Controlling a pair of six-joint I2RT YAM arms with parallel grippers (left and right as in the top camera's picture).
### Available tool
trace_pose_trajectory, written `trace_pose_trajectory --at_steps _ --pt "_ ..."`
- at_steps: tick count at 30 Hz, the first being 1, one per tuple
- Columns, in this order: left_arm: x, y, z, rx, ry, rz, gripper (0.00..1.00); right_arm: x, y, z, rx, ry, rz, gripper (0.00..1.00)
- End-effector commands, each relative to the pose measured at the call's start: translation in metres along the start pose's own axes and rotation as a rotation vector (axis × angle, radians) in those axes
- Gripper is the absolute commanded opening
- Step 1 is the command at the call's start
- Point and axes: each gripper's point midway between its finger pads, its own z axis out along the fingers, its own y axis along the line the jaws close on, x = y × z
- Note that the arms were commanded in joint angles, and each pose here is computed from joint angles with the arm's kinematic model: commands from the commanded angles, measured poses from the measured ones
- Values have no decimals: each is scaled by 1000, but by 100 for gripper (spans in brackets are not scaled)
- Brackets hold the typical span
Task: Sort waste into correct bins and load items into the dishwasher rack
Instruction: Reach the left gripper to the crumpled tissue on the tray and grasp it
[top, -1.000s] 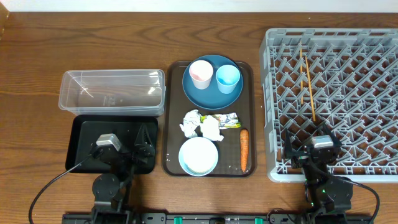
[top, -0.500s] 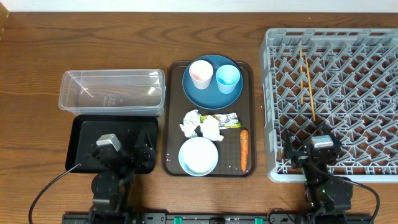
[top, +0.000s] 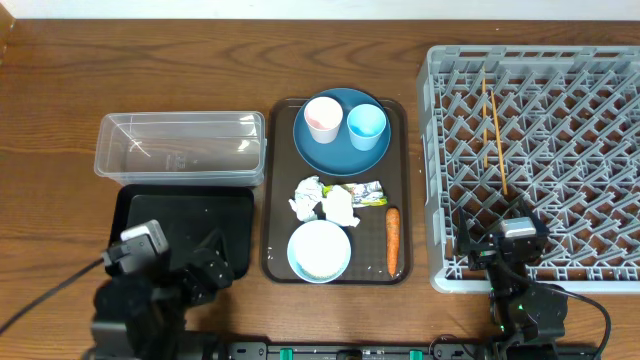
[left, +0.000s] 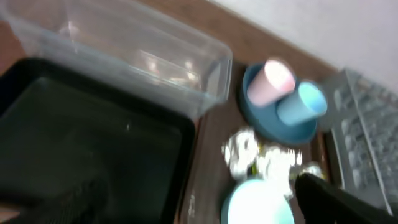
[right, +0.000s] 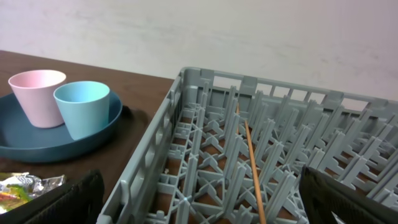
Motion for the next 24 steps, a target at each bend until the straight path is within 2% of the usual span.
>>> trace_pose_trajectory --at_steps 1,6,10,12,15,18,20,24 --pt "-9 -12 -16 -8 91 -4 98 1 -3 0 11 0 -2 99" --pt "-12 -15 -28 -46 163 -8 98 1 -3 0 11 0 -2 99" --pt "-3 -28 -32 34 216 -19 99 1 -3 0 11 0 -2 99" --pt "1 -37 -33 78 247 -55 84 1 -3 0 11 0 -2 99" --pt "7 -37 -32 63 286 -144 69 1 -3 0 11 0 -2 99" --pt "15 -32 -30 26 335 -162 69 1 -3 0 11 0 -2 99" --pt "21 -29 -26 -2 381 -169 65 1 -3 0 11 0 -2 99" --pt "30 -36 -8 -9 528 -184 65 1 -3 0 11 0 -2 99"
